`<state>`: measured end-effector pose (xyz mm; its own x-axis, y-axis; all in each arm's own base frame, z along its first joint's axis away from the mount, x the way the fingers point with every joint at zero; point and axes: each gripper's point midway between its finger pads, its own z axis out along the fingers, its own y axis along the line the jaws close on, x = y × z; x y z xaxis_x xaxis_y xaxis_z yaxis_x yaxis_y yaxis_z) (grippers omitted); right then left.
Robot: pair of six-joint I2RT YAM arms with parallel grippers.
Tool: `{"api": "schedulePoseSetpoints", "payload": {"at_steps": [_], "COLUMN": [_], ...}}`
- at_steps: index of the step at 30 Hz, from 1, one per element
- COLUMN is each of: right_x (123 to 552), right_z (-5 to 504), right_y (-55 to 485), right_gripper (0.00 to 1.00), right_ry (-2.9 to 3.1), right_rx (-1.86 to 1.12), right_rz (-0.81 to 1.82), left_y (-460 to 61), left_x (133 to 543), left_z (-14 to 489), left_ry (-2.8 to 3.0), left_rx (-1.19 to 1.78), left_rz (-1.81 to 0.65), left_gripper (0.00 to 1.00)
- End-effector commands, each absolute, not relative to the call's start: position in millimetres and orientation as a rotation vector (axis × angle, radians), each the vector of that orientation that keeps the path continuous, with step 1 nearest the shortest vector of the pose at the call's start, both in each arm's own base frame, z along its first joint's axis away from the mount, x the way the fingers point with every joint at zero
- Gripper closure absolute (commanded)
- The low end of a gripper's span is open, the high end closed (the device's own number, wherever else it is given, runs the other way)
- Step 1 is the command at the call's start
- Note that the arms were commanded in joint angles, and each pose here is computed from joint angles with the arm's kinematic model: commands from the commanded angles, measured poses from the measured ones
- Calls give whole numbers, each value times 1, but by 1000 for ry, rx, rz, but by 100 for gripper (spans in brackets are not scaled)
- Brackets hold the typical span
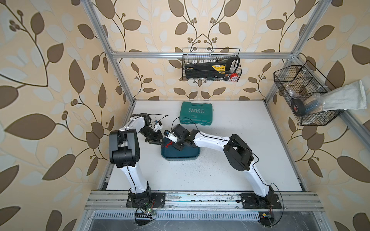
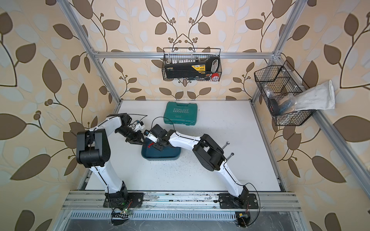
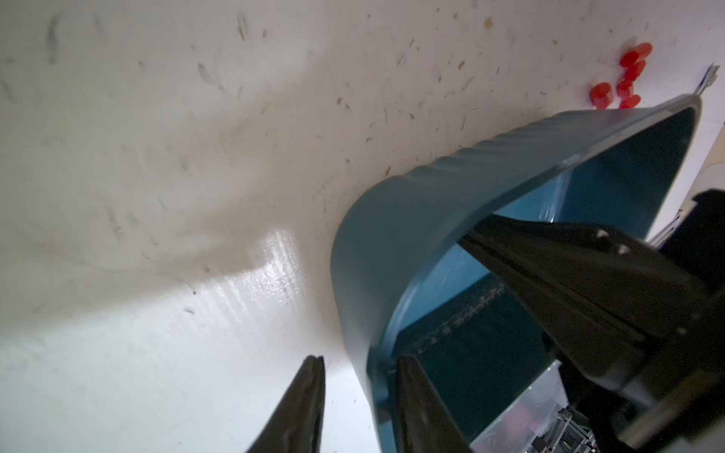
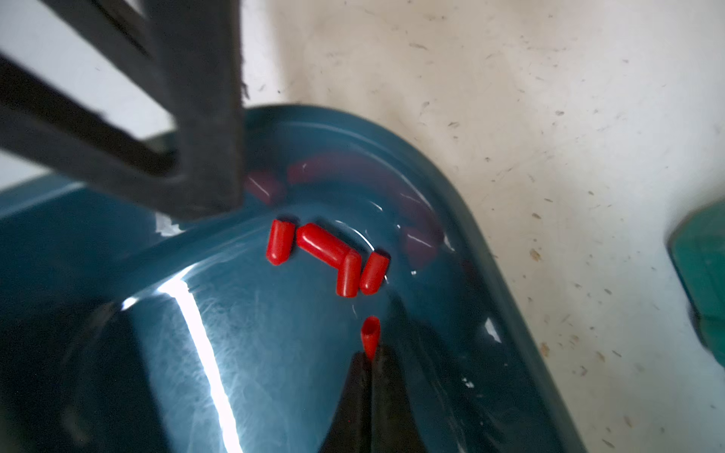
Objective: Take the screw protection sleeves out of the storage box
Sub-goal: Pick up the screw protection sleeve from the storage box, then place the screw protection sleeve at the center of the board.
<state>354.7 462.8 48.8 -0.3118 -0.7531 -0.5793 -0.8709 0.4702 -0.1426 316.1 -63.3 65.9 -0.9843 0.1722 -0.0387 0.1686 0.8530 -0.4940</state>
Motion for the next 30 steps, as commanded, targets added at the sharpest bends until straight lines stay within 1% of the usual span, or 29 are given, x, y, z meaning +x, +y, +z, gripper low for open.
{"api": "schedulePoseSetpoints", "payload": {"at_steps": [1,5,8,12,15,16,19,23,27,30], "right_x": [347,340,327,308,298,301,304,319,337,349], "right_z": [70,92,115,135,139,139,129,100,68,51], "right_y": [457,441,422,383,349,333,294,247,224,218], "right_gripper": [100,100,100,100,100,100,100,100,100,100], "right_ry": [2131,2137,2126,2132,2172,2195,2265,2403,2516,2574], "right_rx": [-1358,-1359,-1381,-1395,-1376,-1350,-1308,-1209,-1136,-1102], "right_rz": [341,468,592,685,702,692,650,563,452,391], "left_y": [-66,-67,-70,-80,-91,-95,-112,-137,-161,-173], "left_x": [325,328,333,339,345,346,347,339,323,311], "left_z": [87,98,112,133,151,156,167,168,163,154], "left_ry": [-3068,-3100,-3129,-3153,-3165,-3165,-3143,-3092,-3044,-3016], "left_rx": [-303,-333,-379,-460,-527,-553,-643,-782,-966,-1082], "left_rz": [830,844,880,988,1100,1130,1212,1255,1192,1100], "left_gripper": [64,57,52,44,39,38,34,31,28,28]}}
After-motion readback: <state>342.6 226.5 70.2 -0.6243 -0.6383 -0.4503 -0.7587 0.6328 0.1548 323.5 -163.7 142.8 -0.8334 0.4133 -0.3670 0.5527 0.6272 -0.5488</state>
